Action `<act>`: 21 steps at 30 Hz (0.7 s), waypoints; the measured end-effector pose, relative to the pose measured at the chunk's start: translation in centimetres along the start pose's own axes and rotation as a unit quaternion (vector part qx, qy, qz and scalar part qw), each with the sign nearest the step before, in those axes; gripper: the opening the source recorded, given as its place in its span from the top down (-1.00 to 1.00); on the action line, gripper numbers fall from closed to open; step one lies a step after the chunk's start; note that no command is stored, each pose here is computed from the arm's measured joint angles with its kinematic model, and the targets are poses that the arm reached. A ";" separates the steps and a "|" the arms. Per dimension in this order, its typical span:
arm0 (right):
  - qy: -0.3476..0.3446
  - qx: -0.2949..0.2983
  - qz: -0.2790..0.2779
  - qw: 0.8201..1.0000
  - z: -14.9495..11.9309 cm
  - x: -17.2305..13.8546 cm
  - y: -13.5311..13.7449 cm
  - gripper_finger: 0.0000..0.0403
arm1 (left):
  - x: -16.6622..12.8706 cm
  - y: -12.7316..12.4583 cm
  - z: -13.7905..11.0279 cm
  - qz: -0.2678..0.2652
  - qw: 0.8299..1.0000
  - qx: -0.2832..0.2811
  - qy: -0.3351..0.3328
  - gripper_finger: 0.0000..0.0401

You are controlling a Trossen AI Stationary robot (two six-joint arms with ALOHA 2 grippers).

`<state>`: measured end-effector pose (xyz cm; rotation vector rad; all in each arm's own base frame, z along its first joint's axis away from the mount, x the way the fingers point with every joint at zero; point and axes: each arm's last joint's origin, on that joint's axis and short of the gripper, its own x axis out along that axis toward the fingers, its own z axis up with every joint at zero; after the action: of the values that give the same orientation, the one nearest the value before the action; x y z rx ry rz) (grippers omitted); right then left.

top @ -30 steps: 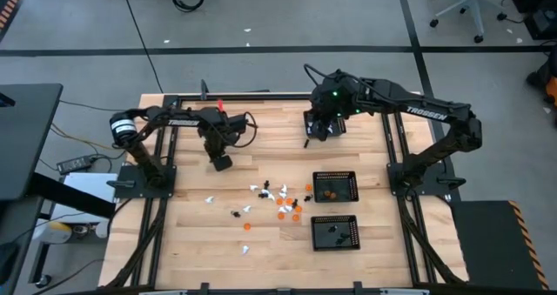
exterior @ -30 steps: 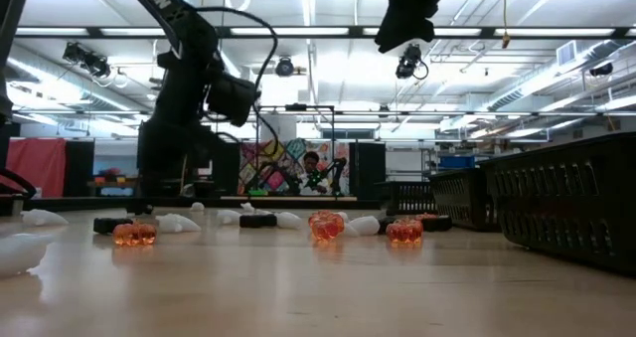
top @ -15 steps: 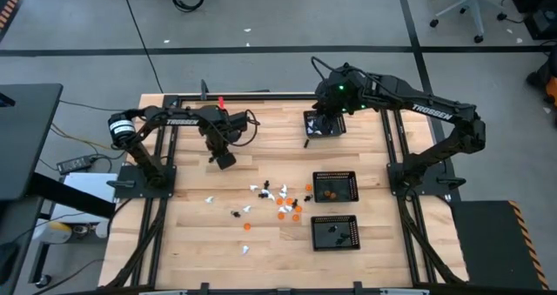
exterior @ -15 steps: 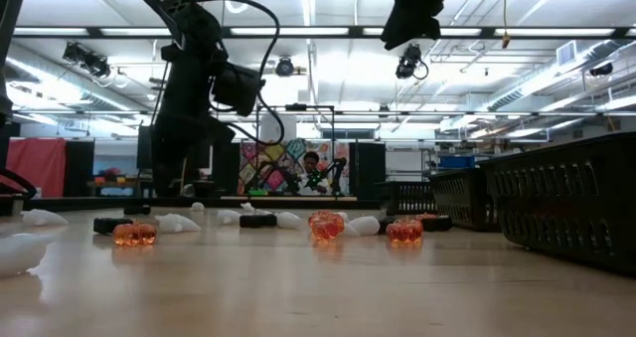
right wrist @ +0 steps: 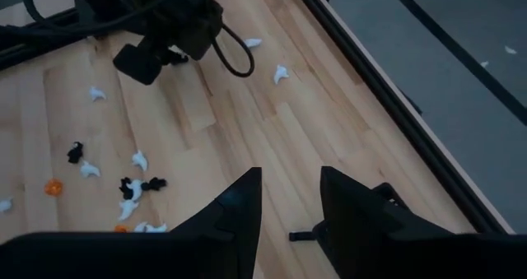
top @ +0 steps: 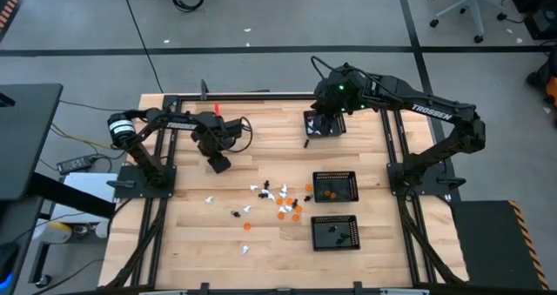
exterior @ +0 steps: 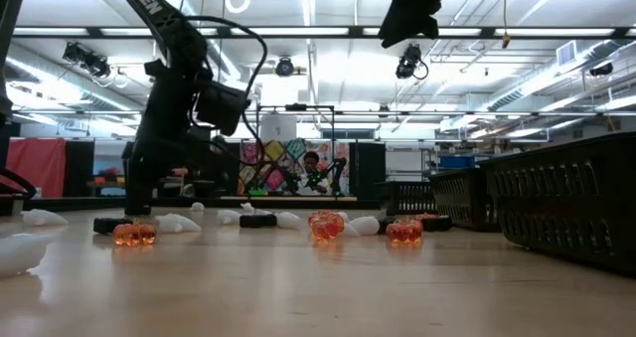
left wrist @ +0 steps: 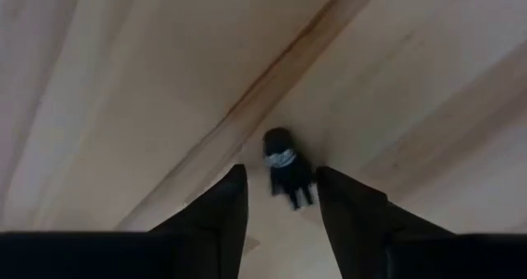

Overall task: Sort Halloween decoration
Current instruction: Put the black skeleton toy into the bottom black bin

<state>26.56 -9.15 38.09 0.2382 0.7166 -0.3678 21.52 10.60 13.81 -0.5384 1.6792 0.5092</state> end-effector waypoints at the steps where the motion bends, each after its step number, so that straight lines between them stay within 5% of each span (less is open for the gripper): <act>1: 0.000 0.000 0.000 1.000 0.0 0.0 0.0 0.35 | 0.1 0.0 0.0 -0.008 1.000 -0.001 -0.002 0.26; 7: 0.001 0.001 0.002 1.000 0.0 0.0 0.1 0.35 | 0.6 -0.2 -0.3 -0.013 1.000 -0.005 -0.008 0.39; 14: 0.001 0.001 0.002 1.000 0.0 0.0 0.1 0.35 | 0.8 -0.5 -0.3 -0.014 1.000 0.014 -0.013 0.91; 21: 0.001 0.001 0.005 1.000 0.0 0.0 0.1 0.35 | 0.2 -0.9 -0.3 -0.010 1.000 0.023 -0.019 0.95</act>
<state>26.62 -9.02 38.07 0.2439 0.7179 -0.3589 21.81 9.68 13.63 -0.5075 1.6435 0.4634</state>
